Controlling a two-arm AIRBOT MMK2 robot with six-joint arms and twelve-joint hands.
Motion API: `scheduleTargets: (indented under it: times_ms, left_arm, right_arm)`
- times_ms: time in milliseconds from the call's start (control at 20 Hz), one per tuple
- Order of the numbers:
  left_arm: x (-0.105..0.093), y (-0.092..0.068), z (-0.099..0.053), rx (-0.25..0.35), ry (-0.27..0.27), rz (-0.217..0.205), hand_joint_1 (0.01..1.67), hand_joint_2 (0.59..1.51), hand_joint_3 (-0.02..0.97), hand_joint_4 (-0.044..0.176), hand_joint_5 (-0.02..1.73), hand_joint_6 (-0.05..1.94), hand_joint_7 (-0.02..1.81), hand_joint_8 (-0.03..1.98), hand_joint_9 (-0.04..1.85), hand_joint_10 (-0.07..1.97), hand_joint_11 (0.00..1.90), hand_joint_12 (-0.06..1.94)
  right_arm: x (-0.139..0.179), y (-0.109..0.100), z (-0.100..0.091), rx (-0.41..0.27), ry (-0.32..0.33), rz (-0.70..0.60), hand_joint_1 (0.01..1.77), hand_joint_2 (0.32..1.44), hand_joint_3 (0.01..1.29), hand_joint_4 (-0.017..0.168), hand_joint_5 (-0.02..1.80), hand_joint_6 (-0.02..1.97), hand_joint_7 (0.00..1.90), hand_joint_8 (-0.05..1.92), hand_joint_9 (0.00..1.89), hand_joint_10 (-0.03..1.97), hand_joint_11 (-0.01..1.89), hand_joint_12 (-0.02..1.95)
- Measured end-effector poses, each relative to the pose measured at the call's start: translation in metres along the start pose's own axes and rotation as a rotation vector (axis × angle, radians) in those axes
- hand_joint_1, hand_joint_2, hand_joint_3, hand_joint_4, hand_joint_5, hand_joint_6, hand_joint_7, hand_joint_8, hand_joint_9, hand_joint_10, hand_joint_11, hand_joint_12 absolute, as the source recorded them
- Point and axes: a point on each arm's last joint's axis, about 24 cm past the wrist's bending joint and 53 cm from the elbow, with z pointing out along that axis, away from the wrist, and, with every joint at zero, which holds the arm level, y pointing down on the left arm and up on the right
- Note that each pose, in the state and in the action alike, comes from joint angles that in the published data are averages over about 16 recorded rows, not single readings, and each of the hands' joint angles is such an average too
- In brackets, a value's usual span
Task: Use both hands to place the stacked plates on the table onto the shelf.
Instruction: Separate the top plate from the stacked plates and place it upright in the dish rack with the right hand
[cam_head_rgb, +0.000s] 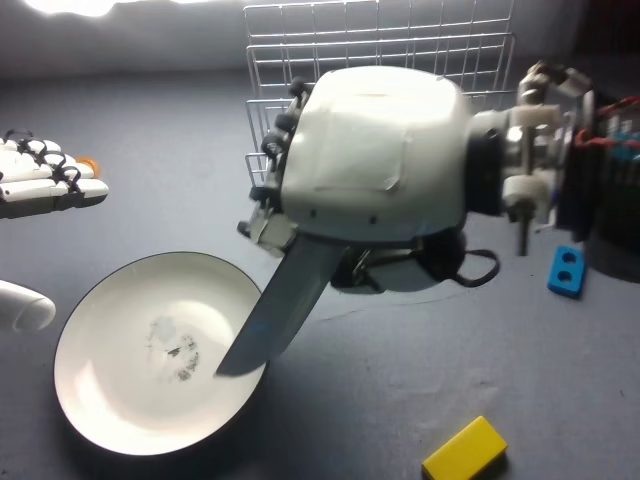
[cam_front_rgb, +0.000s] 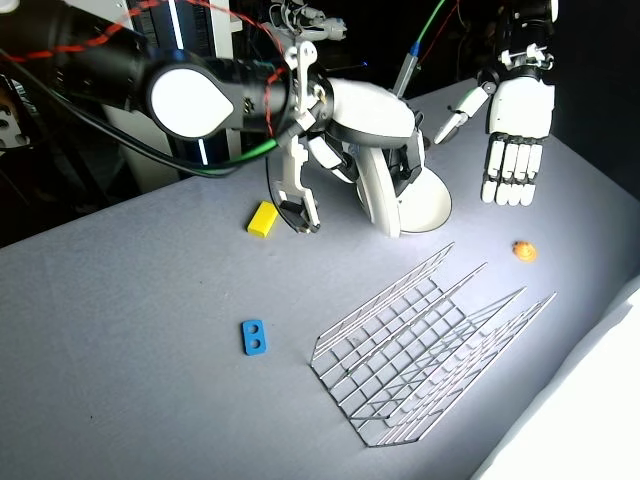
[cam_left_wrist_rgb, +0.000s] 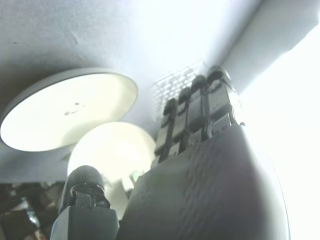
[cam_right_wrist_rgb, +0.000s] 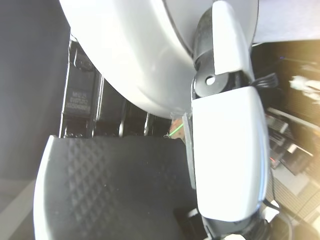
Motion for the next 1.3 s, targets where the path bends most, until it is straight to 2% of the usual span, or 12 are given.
scheduleTargets:
  times_ms: [300, 600, 900, 1300]
  left_arm:
    - [0.001, -0.008, -0.008, 0.063, 0.034, 0.08, 0.02, 1.08, 0.02, 0.003, 0.02, 0.01, 0.02, 0.0, 0.02, 0.01, 0.01, 0.01]
    - [0.021, -0.03, -0.016, 0.198, 0.124, 0.185, 0.02, 1.08, 0.02, 0.003, 0.02, 0.01, 0.02, 0.0, 0.02, 0.01, 0.01, 0.01]
    - [0.05, -0.056, -0.024, 0.361, 0.22, 0.263, 0.02, 1.084, 0.02, 0.003, 0.02, 0.01, 0.02, 0.0, 0.01, 0.01, 0.01, 0.01]
    - [0.076, -0.082, -0.024, 0.528, 0.277, 0.339, 0.02, 1.084, 0.02, 0.002, 0.02, 0.01, 0.02, 0.0, 0.02, 0.01, 0.01, 0.01]
  right_arm:
    - [-0.033, -0.006, -0.019, 0.04, -0.067, 0.04, 1.19, 0.98, 0.02, 0.016, 1.01, 0.91, 1.11, 0.8, 1.32, 0.03, 0.9, 0.98]
    - [-0.065, -0.021, -0.03, 0.081, -0.15, 0.12, 1.19, 0.99, 0.02, 0.015, 1.01, 0.91, 1.11, 0.8, 1.32, 0.03, 0.9, 1.0]
    - [-0.089, -0.05, -0.036, 0.136, -0.233, 0.246, 1.19, 0.99, 0.02, 0.015, 1.01, 0.92, 1.1, 0.81, 1.33, 0.03, 0.9, 1.02]
    - [-0.107, -0.097, -0.042, 0.219, -0.317, 0.399, 1.2, 0.98, 0.02, 0.015, 1.0, 0.94, 1.09, 0.82, 1.35, 0.03, 0.89, 1.03]
